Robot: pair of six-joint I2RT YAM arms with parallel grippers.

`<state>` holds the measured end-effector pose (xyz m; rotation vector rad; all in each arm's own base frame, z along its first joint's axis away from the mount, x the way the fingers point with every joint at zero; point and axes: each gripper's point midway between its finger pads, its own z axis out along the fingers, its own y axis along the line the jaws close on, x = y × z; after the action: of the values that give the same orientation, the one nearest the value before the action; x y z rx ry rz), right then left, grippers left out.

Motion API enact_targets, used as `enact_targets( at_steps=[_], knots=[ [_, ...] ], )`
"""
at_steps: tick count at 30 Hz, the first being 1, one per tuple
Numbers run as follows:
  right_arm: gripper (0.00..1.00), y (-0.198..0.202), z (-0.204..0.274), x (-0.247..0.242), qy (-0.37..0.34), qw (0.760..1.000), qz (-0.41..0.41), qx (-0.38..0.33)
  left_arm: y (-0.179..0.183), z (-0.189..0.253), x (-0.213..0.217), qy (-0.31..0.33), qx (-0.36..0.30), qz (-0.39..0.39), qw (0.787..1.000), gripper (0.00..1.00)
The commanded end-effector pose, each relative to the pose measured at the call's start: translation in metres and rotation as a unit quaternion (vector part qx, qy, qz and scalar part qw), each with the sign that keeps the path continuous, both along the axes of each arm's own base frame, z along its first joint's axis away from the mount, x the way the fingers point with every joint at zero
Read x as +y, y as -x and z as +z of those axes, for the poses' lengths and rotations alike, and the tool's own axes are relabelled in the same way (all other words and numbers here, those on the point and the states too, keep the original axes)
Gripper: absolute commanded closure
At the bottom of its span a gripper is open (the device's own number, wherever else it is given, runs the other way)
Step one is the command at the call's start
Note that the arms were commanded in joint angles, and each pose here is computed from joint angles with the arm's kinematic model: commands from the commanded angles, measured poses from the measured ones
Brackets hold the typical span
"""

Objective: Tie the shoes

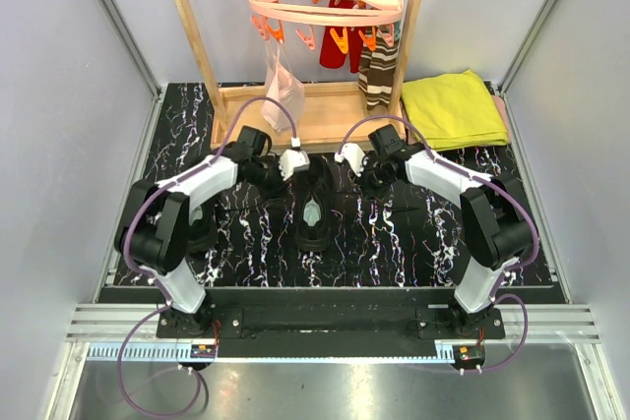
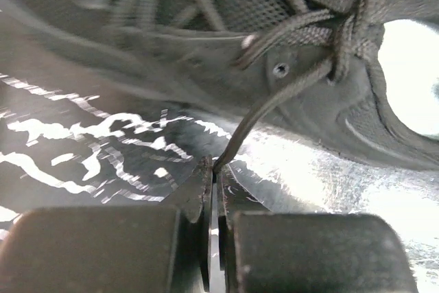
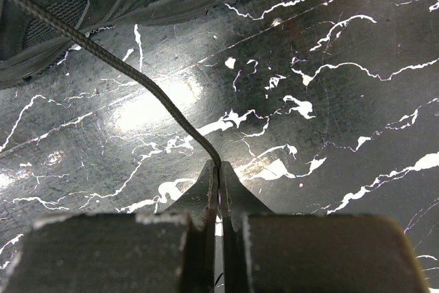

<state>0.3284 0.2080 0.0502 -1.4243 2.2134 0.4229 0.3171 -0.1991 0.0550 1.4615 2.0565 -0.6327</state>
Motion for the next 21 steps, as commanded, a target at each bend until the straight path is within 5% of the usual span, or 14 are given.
enact_targets(
  at_steps=[1,14,21],
  knots=[
    [1.0,-0.012,0.028,-0.001,-0.012,0.999,-0.024,-0.03,-0.017,0.057,-0.001,0.062,-0.059,0.022,0.996,1.0],
    [1.0,-0.013,0.027,0.0,-0.015,0.999,-0.035,-0.014,0.002,0.127,-0.031,0.181,-0.05,0.022,0.982,1.0],
    [0.62,0.003,0.014,-0.029,0.039,0.998,-0.042,0.009,0.005,0.132,-0.036,0.197,-0.042,0.029,0.979,1.0]
  ],
)
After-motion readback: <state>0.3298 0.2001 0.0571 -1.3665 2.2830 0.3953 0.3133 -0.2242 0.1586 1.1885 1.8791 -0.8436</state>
